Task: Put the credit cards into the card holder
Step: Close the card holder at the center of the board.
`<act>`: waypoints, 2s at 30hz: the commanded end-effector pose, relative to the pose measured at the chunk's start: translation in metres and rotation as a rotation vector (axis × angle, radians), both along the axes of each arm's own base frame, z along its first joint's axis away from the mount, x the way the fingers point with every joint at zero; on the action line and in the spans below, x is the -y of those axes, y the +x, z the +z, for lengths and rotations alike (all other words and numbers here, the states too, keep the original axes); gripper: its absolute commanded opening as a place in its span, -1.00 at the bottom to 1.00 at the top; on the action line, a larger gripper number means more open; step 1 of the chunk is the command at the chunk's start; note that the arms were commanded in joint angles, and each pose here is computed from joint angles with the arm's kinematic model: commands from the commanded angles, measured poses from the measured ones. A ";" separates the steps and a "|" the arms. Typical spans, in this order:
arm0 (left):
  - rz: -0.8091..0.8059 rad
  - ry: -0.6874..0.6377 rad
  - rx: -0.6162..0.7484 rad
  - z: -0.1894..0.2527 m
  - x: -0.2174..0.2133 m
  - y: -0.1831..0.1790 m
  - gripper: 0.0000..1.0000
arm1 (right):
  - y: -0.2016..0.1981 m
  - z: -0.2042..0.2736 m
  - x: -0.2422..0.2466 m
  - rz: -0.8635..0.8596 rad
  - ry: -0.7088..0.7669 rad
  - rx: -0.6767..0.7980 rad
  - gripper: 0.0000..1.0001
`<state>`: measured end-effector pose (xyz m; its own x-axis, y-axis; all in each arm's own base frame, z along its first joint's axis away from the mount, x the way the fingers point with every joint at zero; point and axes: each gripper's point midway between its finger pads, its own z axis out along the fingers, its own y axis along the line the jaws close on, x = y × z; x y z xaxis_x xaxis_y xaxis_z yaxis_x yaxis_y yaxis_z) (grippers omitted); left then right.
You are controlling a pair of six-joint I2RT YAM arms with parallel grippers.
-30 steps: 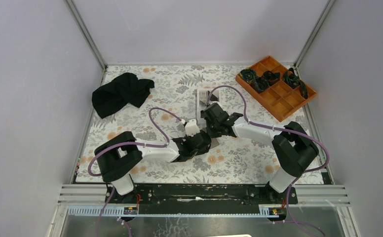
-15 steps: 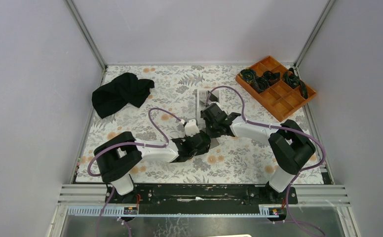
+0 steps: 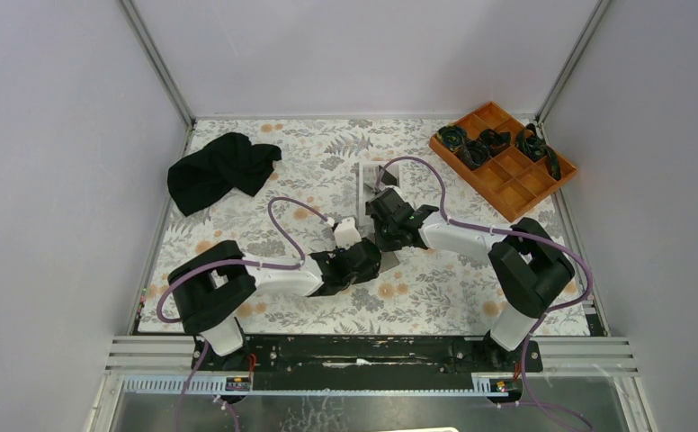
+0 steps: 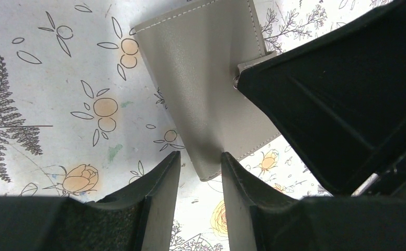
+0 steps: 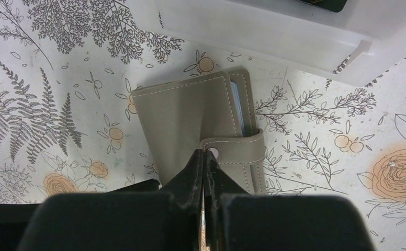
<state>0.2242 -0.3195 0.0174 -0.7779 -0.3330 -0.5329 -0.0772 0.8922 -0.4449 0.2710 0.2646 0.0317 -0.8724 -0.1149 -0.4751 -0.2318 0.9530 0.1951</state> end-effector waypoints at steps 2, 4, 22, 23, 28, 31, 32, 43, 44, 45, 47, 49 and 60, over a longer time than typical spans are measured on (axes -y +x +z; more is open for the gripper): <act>-0.007 0.072 -0.038 -0.016 -0.020 -0.008 -0.15 | -0.008 -0.022 0.006 -0.007 -0.052 -0.037 -1.00; -0.003 0.075 -0.040 -0.017 -0.021 -0.008 -0.15 | -0.010 -0.025 0.007 -0.010 -0.055 -0.045 -1.00; 0.000 0.070 -0.047 -0.021 -0.024 -0.009 -0.15 | -0.031 -0.060 0.023 -0.031 -0.110 -0.130 -1.00; 0.001 0.070 -0.044 -0.020 -0.024 -0.008 -0.15 | -0.030 -0.058 0.022 -0.029 -0.107 -0.125 -0.97; 0.011 0.068 -0.023 -0.011 -0.026 -0.003 -0.07 | -0.015 -0.037 0.014 -0.012 -0.087 -0.068 -0.45; 0.017 0.077 0.000 0.000 -0.026 0.004 0.04 | -0.006 -0.021 0.008 0.002 -0.074 -0.030 -0.30; 0.021 0.078 0.011 0.005 -0.027 0.007 0.09 | -0.003 -0.016 0.006 0.003 -0.068 -0.017 -0.28; 0.078 0.105 0.108 0.058 -0.037 0.032 0.22 | 0.016 0.058 -0.007 0.009 0.044 0.142 -0.17; 0.085 0.107 0.109 0.061 -0.040 0.032 0.22 | 0.017 0.065 -0.007 0.007 0.054 0.156 -0.17; 0.091 0.111 0.109 0.062 -0.043 0.032 0.22 | 0.018 0.071 -0.006 0.002 0.060 0.170 -0.17; 0.105 0.122 0.116 0.067 -0.049 0.033 0.22 | 0.019 0.083 -0.004 -0.004 0.071 0.199 -0.17; 0.118 0.138 0.130 0.074 -0.057 0.034 0.23 | 0.021 0.094 0.001 -0.018 0.070 0.232 -0.17; 0.230 0.275 0.246 0.136 -0.115 0.041 1.00 | 0.032 0.152 0.083 -0.248 -0.112 0.501 0.71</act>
<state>0.2593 -0.2419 0.1237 -0.6195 -0.3421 -0.7066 -0.1512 0.9352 -0.3201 0.2943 0.2222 0.1572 -0.6518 -0.0226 -0.7581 -0.1742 0.9773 0.1206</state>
